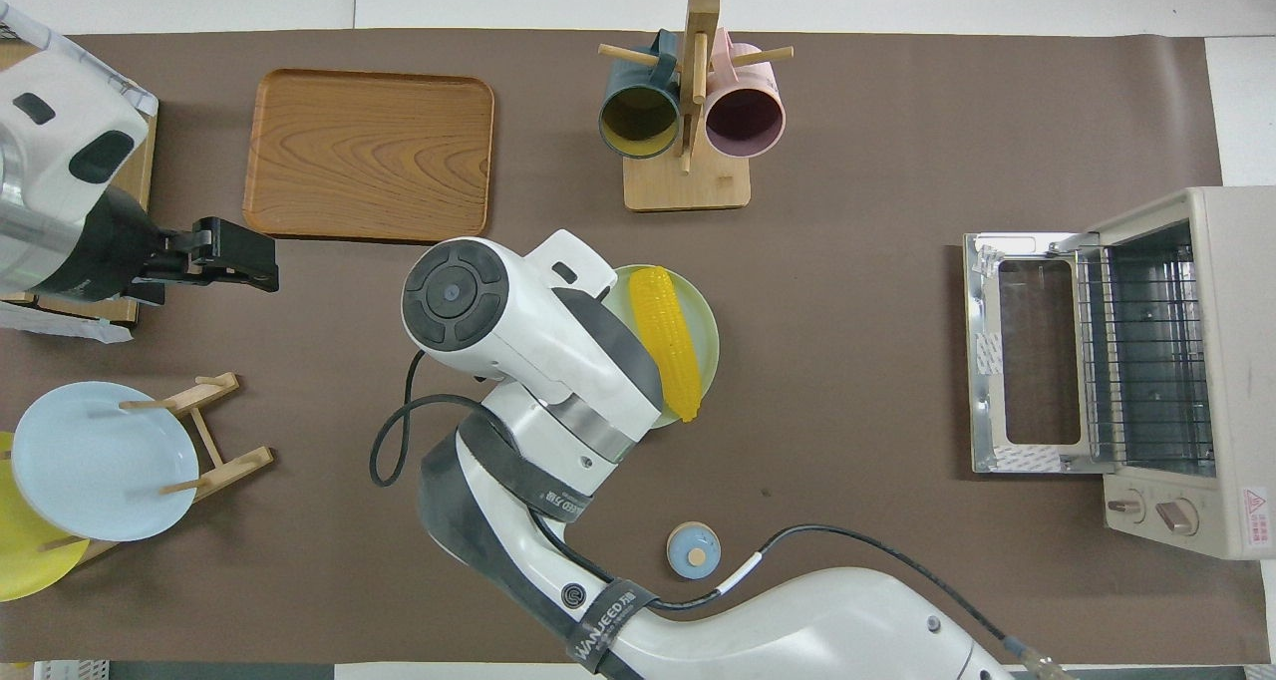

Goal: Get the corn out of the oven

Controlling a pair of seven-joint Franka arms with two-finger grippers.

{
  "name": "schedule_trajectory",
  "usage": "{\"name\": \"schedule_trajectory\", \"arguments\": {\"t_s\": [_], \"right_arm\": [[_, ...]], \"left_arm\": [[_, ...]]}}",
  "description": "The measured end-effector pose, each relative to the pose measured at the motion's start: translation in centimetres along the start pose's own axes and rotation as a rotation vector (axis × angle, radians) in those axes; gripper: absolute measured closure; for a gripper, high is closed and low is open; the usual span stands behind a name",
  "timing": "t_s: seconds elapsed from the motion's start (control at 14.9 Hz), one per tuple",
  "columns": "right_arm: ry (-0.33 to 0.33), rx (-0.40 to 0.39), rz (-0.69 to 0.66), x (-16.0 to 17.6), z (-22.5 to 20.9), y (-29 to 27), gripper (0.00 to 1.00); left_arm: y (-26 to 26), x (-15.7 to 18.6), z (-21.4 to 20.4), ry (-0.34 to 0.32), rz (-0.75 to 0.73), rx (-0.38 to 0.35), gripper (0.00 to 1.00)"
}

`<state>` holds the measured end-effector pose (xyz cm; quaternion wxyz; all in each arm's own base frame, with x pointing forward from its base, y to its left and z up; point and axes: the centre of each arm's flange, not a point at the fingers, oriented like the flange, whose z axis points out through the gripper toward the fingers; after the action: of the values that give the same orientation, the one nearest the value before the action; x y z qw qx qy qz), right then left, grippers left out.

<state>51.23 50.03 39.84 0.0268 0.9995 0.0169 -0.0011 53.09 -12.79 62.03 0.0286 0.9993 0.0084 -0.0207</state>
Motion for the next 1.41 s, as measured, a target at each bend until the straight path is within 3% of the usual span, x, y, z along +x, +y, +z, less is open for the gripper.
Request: {"name": "schedule_trajectory", "arguments": {"t_s": [0.2,0.47,0.67,0.74,0.81,1.08,1.21,1.41], "right_arm": [[0.022,0.038,0.055,-3.3,1.2,-4.3,0.97],[0.023,0.056,0.114,-5.0,7.6,-5.2,0.97],[0.04,0.101,0.144,-4.0,8.0,-4.5,0.72],[0.065,0.136,0.149,-3.5,7.3,-4.5,0.59],[0.084,0.159,0.156,-3.0,6.4,-4.4,0.57],[0.099,0.143,0.146,1.2,0.6,0.2,0.59],[0.072,0.092,0.146,2.9,-3.0,4.9,0.59],[-0.021,-0.006,0.138,4.9,-7.7,15.6,0.59]], "left_arm": [[0.5,-0.1,0.1,-0.002,0.008,-0.004,0.0],[0.8,-0.1,0.4,-0.012,0.01,-0.021,0.0],[0.9,-0.1,0.4,-0.014,0.01,-0.033,0.0],[0.9,-0.1,0.4,-0.014,0.01,-0.035,0.0],[0.9,-0.1,0.4,-0.013,0.01,-0.036,0.0],[1.0,-0.1,0.3,-0.01,0.01,-0.037,0.0],[1.0,0.0,0.3,-0.007,0.01,-0.038,0.0],[1.7,0.0,0.9,-0.011,0.017,-0.039,0.0]]}}
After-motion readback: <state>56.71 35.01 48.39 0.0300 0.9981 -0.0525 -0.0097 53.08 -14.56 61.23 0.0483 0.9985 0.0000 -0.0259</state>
